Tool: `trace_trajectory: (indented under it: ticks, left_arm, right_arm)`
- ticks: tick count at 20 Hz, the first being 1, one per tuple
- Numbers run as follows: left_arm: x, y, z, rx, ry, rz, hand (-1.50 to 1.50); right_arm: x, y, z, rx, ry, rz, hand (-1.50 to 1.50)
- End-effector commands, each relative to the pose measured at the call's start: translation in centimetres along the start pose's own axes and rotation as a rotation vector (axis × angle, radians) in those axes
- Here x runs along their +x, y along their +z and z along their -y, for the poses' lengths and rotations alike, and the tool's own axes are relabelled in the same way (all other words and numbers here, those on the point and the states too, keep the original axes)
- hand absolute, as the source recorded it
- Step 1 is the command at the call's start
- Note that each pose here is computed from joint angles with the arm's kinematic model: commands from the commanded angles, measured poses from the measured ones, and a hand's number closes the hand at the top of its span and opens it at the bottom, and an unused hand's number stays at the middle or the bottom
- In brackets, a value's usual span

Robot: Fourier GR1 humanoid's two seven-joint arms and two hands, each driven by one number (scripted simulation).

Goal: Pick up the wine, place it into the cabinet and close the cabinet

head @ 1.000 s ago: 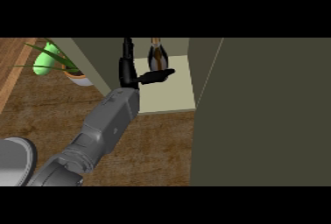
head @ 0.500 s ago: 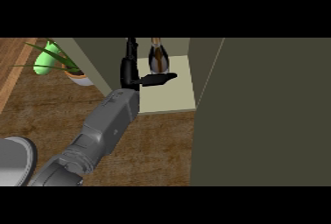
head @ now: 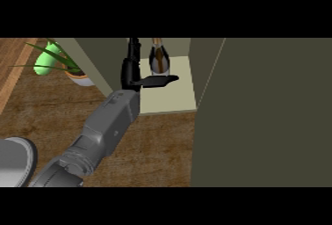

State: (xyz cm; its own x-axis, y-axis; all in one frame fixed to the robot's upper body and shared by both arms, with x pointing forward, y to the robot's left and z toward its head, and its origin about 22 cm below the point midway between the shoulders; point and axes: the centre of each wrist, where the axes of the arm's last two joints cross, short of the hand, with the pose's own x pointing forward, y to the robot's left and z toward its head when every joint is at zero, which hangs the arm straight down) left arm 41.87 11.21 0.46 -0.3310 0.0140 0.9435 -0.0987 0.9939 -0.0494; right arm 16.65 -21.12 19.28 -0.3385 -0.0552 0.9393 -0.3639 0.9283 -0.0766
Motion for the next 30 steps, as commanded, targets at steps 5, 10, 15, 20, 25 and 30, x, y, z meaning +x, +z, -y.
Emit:
trace_trajectory:
  ticks: [5,10,15,20,25,30]
  left_arm:
    - [-2.0,2.0,-1.6,0.061,0.089,-0.035,-1.50]
    - [-2.5,2.9,-1.8,0.064,0.103,-0.033,-1.50]
    - [-3.0,4.7,-1.6,0.066,0.122,-0.064,-1.50]
    - [-1.1,6.2,1.4,0.007,0.136,-0.078,-1.50]
    - [-0.9,12.5,3.1,-0.008,0.120,-0.070,-1.50]
    - [2.2,13.8,5.1,-0.033,0.143,-0.021,-1.50]
  right_arm:
    - [1.0,0.1,-0.5,0.021,-0.024,0.012,-1.50]
    - [0.2,0.5,0.6,0.017,-0.020,0.019,-1.50]
    - [0.7,1.3,-0.2,0.005,-0.028,0.013,-1.50]
    - [1.4,0.6,0.2,-0.025,0.002,0.028,-1.50]
    - [1.8,2.2,-0.4,-0.038,0.007,-0.012,-1.50]
    - [2.3,1.4,-0.1,-0.077,0.002,0.019,-1.50]
